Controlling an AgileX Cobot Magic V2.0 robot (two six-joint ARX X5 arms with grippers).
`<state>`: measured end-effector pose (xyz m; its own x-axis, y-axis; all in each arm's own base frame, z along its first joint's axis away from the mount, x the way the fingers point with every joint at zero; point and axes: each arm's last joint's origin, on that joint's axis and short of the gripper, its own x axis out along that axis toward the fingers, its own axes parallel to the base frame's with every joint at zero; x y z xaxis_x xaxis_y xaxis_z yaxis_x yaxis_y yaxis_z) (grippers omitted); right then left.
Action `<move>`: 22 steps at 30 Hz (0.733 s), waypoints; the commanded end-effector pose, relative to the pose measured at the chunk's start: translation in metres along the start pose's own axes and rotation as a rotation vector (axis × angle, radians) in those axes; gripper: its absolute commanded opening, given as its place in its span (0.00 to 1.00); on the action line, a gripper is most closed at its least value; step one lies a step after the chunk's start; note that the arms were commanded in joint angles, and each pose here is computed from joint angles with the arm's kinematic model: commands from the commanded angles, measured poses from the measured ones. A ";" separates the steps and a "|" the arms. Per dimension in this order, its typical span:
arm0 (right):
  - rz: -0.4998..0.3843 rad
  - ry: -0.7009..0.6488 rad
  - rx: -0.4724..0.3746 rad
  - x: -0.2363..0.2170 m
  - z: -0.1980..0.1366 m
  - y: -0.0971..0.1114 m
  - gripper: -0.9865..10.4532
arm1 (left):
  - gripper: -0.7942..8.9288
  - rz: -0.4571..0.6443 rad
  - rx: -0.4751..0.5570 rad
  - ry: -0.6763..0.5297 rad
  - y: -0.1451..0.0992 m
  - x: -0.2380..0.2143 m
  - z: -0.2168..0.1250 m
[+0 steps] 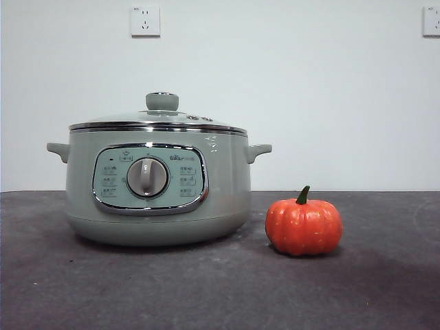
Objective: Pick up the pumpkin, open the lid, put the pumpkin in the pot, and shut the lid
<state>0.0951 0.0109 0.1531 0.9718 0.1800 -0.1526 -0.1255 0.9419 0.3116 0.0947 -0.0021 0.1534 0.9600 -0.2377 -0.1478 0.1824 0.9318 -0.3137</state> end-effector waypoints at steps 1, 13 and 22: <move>0.058 0.013 0.093 -0.001 0.004 0.003 0.08 | 0.07 -0.002 -0.054 0.017 -0.002 -0.002 0.003; 0.131 0.101 0.102 -0.012 0.057 0.024 0.08 | 0.07 -0.050 -0.048 0.044 -0.026 -0.024 0.057; 0.265 0.318 -0.040 -0.014 0.112 0.047 0.08 | 0.07 -0.175 0.054 0.200 -0.045 -0.030 0.101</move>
<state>0.0983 0.0202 0.2681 0.8046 0.4757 -0.3554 -0.3302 0.8559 0.3981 0.0792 -0.0086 0.2632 0.8584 -0.4301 -0.2795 0.3239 0.8770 -0.3549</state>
